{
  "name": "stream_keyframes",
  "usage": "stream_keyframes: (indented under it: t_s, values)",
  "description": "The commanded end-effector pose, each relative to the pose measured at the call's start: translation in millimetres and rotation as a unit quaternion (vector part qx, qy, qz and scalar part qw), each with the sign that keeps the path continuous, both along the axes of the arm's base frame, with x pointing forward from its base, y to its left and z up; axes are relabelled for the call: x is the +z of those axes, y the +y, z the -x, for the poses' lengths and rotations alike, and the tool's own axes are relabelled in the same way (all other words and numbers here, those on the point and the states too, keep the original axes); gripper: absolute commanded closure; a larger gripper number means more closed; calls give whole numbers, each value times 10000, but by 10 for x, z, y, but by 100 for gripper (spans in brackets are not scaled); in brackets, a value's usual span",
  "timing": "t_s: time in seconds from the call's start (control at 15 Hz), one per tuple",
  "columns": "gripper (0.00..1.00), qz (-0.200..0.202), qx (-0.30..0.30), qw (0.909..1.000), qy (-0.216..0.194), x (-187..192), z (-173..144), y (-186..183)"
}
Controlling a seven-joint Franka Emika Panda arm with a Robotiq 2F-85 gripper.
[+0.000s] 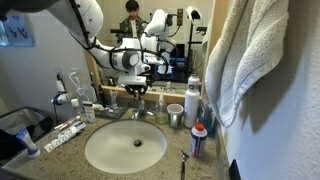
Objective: Push the faucet handle upwards and then downwards
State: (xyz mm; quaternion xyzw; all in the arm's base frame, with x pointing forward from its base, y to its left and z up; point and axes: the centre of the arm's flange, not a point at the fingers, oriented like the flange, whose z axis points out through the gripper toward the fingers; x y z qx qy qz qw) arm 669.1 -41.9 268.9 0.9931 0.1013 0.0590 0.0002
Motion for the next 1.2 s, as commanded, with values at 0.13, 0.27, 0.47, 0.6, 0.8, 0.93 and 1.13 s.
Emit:
stream_keyframes:
  t_s: [0.13, 0.27, 0.47, 0.6, 0.8, 0.93, 1.13]
  values:
    - [93, 27, 204, 9996, -209, 385, -1, 136]
    - [93, 18, 199, 9996, -207, 381, 3, 133]
    - [93, 3, 192, 9996, -183, 365, 22, 119]
    - [93, 2, 173, 9997, -146, 342, 42, 103]
    - [93, -27, 113, 9999, -103, 302, 92, 70]
    - [93, -45, 74, 9999, -74, 276, 140, 51]
    - [93, -61, 5, 10000, -16, 217, 206, 25]
